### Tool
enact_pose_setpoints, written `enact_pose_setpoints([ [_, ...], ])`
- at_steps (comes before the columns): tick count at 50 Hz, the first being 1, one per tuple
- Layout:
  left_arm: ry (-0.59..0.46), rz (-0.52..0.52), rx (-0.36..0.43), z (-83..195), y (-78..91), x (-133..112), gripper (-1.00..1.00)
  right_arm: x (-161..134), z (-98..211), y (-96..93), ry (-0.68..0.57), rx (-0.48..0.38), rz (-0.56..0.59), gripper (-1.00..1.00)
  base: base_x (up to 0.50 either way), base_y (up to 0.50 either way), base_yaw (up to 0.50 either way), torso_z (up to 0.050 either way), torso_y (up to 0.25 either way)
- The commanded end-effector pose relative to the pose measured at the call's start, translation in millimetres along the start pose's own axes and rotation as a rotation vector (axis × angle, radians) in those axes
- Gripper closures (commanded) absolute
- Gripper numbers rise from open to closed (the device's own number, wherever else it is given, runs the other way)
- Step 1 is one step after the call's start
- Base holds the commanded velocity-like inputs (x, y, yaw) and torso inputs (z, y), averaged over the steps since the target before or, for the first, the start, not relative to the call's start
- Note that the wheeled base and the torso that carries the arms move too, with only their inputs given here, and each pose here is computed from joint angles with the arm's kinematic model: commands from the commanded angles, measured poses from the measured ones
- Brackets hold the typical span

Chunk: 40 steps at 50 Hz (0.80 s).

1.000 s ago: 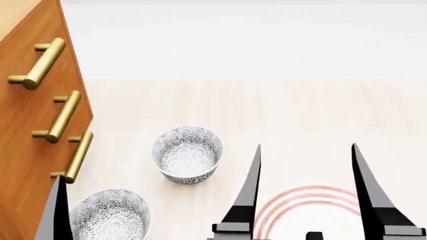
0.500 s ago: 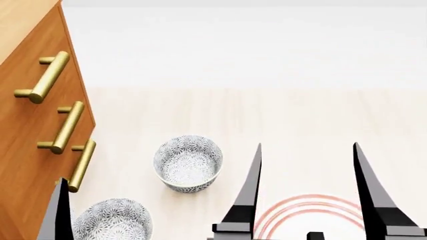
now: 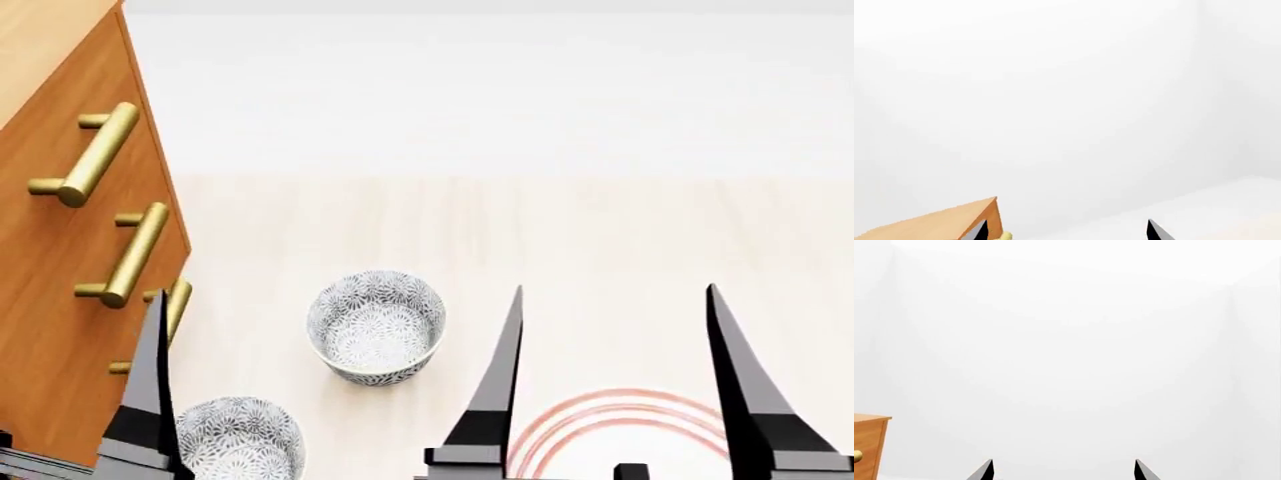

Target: Open the top drawer of the cabinet.

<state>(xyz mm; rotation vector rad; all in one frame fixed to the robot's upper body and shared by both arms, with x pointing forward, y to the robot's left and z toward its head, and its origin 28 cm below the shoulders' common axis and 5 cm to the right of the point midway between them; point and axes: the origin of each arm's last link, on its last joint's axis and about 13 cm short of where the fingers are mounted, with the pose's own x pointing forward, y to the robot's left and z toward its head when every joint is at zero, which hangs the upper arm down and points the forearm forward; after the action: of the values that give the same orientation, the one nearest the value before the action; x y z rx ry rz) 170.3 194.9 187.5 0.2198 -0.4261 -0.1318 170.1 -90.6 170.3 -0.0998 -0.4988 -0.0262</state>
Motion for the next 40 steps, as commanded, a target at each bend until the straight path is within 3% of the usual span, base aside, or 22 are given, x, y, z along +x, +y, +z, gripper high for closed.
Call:
enact_pose_setpoints([
  [1,-0.019,-0.013,0.231,6.8,2.6,21.9,-1.00,-0.7,3.1,-1.9,-0.006,0.000,-0.005,-1.00,0.00,0.00,0.00,0.000,0.000],
  [4,-0.021,-0.006,0.256,9.6,3.8,28.2,-1.00,-0.9,3.7,-2.1,-0.007,0.001,-0.008,-1.00,0.00,0.00,0.00,0.000,0.000],
  [19,-0.003,0.032,0.535,10.1,15.9,58.4,-1.00,-0.2,2.4,-1.3,-0.003,0.002,-0.002,-1.00,0.00,0.00,0.00,0.000,0.000],
  [21,0.003,0.003,0.497,9.5,16.0,62.9,-1.00,-0.3,2.0,-1.7,-0.003,0.002,-0.004,-1.00,0.00,0.00,0.00,0.000,0.000],
  [34,0.144,-0.013,0.697,-11.6,22.9,88.8,-1.00,-0.9,3.5,-2.7,-0.006,0.004,-0.010,-1.00,0.00,0.00,0.00,0.000,0.000],
  [40,0.157,-0.024,0.784,-15.4,24.8,94.2,-1.00,-1.0,4.0,-3.2,-0.006,0.006,-0.014,-1.00,0.00,0.00,0.00,0.000,0.000],
])
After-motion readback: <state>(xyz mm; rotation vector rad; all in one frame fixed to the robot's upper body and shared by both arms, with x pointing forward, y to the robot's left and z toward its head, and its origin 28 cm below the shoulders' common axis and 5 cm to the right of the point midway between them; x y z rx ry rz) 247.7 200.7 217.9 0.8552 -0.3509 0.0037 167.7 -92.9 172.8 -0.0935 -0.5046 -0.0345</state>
